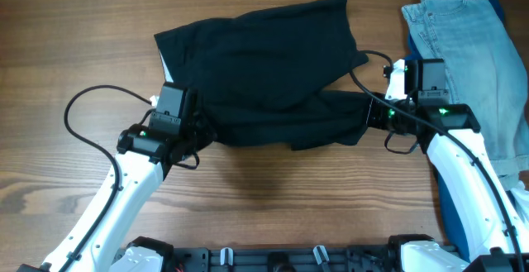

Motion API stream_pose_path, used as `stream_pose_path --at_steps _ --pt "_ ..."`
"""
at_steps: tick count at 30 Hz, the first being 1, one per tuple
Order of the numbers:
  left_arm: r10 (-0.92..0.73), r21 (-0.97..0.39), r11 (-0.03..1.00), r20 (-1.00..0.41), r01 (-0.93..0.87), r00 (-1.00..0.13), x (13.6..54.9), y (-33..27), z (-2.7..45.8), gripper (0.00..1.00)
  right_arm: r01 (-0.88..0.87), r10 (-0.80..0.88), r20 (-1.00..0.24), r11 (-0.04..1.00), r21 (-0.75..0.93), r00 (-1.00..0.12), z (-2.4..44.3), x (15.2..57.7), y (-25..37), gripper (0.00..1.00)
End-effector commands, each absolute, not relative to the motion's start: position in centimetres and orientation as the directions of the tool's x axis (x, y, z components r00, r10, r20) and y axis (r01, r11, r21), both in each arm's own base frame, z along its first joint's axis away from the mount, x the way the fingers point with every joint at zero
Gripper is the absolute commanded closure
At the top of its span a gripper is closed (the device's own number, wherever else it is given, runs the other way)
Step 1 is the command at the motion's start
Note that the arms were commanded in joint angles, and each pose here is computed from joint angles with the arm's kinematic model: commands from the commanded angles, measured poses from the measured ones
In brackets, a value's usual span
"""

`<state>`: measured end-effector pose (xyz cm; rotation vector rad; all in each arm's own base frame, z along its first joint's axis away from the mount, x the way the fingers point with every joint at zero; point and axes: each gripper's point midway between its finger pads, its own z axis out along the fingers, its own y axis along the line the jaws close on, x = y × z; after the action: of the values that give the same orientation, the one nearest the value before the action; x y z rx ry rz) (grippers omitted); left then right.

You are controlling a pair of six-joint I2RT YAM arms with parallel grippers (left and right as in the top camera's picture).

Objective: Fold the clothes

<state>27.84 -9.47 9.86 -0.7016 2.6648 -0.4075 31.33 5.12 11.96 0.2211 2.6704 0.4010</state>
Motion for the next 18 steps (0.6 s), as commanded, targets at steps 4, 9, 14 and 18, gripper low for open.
stream_pose_path --at_steps 4,9,14,18 --pt "-0.538 -0.355 0.84 -0.435 -0.411 -0.722 31.2 -7.9 12.0 0.96 0.052 0.153 -0.553 0.98 0.194 -0.819 15.9 34.2 3.1 0.96" --pt "-0.54 -0.337 0.841 -0.481 -0.423 -0.691 31.8 -7.1 12.4 0.96 0.026 0.127 -0.614 0.985 0.17 -0.779 17.0 35.6 2.9 0.96" --pt "-0.541 -0.301 0.839 -0.549 -0.453 -0.638 32.6 -5.6 13.1 0.96 0.029 0.077 -0.693 0.996 0.081 -0.717 18.4 37.3 1.6 0.96" --pt "-0.527 -0.312 0.848 -0.588 -0.429 -0.613 33.7 -5.4 13.9 0.96 0.021 0.046 -0.744 0.999 0.043 -0.667 19.6 38.4 1.2 0.96"
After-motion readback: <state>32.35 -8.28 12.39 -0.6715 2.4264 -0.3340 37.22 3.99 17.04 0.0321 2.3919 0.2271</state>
